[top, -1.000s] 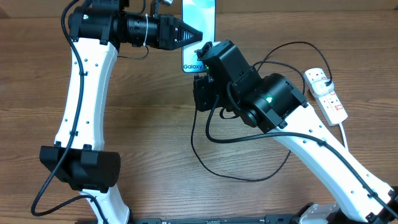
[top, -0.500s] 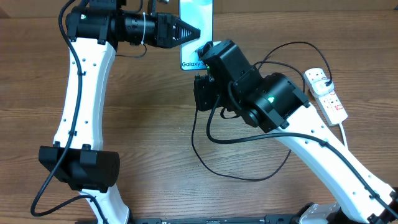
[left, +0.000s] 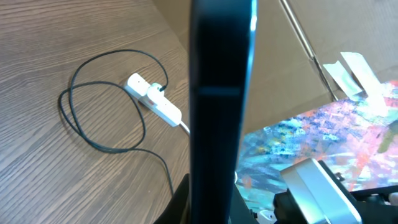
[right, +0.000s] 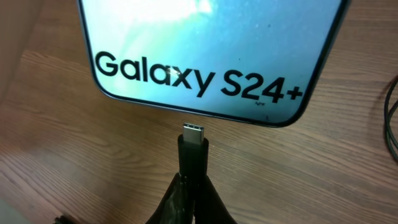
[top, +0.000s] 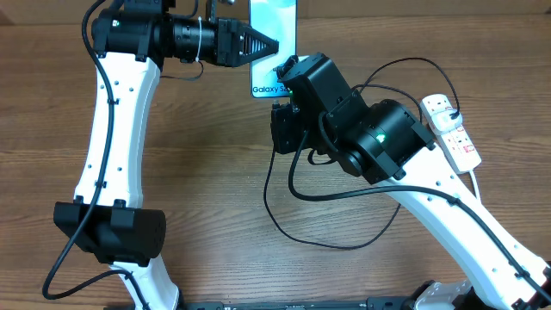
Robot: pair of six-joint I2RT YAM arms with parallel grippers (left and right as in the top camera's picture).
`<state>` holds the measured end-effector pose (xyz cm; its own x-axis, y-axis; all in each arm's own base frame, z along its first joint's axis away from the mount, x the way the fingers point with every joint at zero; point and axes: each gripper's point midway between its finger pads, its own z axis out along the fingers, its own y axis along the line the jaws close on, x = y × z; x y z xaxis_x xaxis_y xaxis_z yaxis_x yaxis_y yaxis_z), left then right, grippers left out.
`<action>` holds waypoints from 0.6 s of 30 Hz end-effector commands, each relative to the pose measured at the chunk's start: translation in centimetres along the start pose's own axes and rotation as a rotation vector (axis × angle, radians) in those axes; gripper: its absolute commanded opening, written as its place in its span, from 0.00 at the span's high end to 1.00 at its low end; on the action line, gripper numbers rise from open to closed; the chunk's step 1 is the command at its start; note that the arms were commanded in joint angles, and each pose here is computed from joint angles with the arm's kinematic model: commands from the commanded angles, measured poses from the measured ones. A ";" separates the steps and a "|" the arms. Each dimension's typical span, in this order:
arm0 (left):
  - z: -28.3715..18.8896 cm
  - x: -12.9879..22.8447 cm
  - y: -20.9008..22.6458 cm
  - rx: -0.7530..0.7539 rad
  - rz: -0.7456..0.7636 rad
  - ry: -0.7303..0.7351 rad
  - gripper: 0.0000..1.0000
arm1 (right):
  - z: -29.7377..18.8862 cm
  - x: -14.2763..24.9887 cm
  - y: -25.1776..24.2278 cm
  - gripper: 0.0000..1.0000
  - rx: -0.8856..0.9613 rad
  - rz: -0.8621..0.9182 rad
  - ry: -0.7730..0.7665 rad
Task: Plug charger to phone and switch on socket
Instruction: 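Push the USB-C connector up into the phone's bottom port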
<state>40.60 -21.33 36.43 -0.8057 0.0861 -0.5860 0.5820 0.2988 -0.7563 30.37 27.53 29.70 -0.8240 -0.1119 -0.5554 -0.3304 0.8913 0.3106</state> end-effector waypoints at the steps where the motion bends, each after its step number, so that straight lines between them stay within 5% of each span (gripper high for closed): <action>1: -0.3 -0.3 -1.6 0.091 0.043 -0.007 0.96 | -1.6 -0.9 0.3 0.96 -0.020 0.012 -0.045; 18: -0.2 -0.3 -1.0 0.055 0.042 -0.007 0.96 | -1.6 -1.4 0.5 0.96 -0.030 0.011 -0.065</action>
<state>40.34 -21.47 36.81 -0.8036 0.0871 -0.5887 0.5877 0.2719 -0.7620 30.60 27.73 29.96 -0.8191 -0.1003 -0.5649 -0.3291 0.8886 0.3194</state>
